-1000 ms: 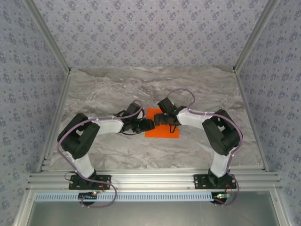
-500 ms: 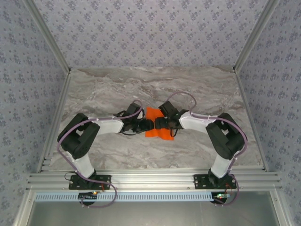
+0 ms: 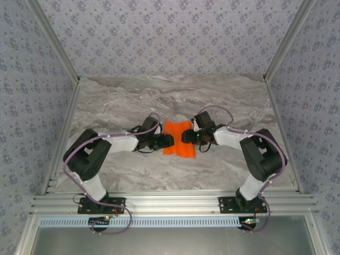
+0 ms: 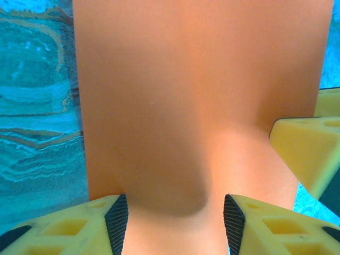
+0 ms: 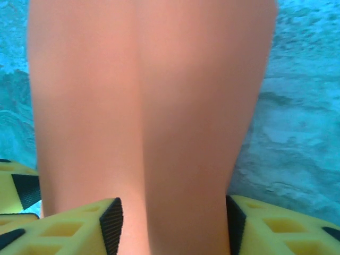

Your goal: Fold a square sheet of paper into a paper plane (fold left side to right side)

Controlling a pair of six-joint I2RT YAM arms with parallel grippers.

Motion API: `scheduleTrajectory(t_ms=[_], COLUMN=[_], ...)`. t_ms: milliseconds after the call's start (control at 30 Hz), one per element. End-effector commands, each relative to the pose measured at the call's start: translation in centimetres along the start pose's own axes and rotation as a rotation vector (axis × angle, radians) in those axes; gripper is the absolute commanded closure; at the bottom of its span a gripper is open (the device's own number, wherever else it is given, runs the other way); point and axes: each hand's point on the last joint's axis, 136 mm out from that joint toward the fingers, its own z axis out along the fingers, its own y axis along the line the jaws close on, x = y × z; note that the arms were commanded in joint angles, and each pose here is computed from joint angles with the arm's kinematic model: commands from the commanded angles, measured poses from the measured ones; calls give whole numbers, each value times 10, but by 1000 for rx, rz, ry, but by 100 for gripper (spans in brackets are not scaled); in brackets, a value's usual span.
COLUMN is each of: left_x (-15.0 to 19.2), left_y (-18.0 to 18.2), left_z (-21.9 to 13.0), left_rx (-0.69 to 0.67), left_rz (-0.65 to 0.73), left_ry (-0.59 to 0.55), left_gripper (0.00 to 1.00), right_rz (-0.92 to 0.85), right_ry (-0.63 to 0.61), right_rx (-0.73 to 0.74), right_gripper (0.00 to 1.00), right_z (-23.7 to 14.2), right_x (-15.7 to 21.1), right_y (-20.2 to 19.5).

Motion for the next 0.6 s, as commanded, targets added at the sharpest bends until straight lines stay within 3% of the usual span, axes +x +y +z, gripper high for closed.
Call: scheduleTrajectory(t_ms=[0,133,300,433,567], left_x=[-11,-17,-24,-31,-36], left_y=[-17,-15,-8,-1,-6], left_z=[-20,-41,-69,-91,-113], left_rx=[67,73,71,94,178], left_rz=[26,30,25,10,11], left_ry=[-54,-87,-141,-187,-231], left_gripper=[45,41,37,34,31], right_rz=[-31,-41,-46,-58,-49], right_ry=[36,51,37,-12,-54], right_rx=[-39,-21,-58,-166,-312], right_gripper=[50,63,72,80,81], right_z=[5,6,0,-17,-42], right_x=[6,6,1,-8,-16], right_y=[7,5,12,32,53])
